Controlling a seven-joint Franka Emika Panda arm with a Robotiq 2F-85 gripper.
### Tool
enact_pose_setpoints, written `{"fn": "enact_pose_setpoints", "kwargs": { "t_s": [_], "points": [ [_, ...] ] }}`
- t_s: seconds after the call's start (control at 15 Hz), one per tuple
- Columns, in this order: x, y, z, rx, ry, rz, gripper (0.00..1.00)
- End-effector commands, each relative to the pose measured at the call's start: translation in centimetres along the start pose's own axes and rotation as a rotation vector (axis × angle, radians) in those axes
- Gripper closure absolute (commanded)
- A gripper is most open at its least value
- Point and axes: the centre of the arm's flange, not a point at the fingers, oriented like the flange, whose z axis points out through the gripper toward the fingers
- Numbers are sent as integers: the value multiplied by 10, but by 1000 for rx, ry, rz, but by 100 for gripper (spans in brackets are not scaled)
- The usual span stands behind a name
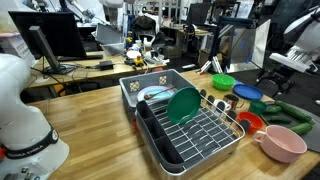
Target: Pour the contents in the dark green cup into the orange bowl
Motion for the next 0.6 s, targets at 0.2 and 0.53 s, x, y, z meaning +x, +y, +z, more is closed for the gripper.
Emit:
{"fn": "enact_pose_setpoints", "kwargs": {
  "t_s": [0.2,0.53],
  "points": [
    [24,-6,32,-19,-65,37,0],
    [26,4,47,-42,-115,49,0]
  ]
}}
